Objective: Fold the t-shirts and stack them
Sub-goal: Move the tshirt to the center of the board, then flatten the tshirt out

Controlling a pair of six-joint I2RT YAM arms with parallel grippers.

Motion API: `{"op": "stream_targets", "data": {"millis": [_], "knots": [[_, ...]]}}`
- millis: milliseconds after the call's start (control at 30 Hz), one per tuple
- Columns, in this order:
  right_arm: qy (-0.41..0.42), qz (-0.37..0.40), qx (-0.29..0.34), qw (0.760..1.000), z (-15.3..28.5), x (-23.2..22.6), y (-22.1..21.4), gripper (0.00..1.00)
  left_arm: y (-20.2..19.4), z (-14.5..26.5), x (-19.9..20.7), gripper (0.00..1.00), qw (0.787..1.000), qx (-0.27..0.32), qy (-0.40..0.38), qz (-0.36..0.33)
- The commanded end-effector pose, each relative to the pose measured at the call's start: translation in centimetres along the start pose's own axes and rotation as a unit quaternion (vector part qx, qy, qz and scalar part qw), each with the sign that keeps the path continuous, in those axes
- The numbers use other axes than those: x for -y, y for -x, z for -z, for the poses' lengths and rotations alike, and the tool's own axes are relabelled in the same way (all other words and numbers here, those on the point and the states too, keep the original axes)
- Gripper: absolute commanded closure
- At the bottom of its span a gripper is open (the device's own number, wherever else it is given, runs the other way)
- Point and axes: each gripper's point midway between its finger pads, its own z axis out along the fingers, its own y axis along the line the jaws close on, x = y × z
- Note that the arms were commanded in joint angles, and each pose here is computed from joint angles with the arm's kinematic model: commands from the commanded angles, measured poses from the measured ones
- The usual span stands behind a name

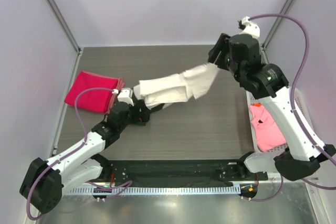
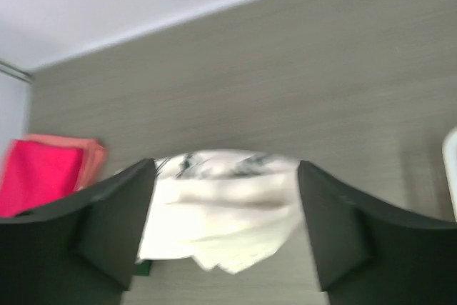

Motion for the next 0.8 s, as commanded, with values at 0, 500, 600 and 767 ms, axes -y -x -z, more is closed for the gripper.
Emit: {"op": "stream_targets", "data": {"millis": [0, 500, 600, 767], "knots": [[-0.062, 0.021, -0.034, 0.997, -2.9, 3.4, -5.0, 0.07, 1.4, 0.0, -0.1, 0.0, 1.0, 0.018, 0.015, -0.002], [0.067, 0.104, -0.217, 0.968, -4.6, 5.4, -26.4, 0.28, 1.4, -0.1, -0.2, 0.0, 1.0, 0.015, 0.018, 0.001], [0.076, 0.122, -0.218, 0.965, -5.7, 4.5, -27.3, 0.28, 1.2, -0.2, -0.6, 0.0, 1.0, 0.011, 0.029, 0.002], [0.113, 0.169, -0.242, 0.949, -7.5, 1.5, -30.2, 0.35, 0.9, -0.5, -1.1, 0.01, 0.999, 0.0, 0.047, 0.002]]}}
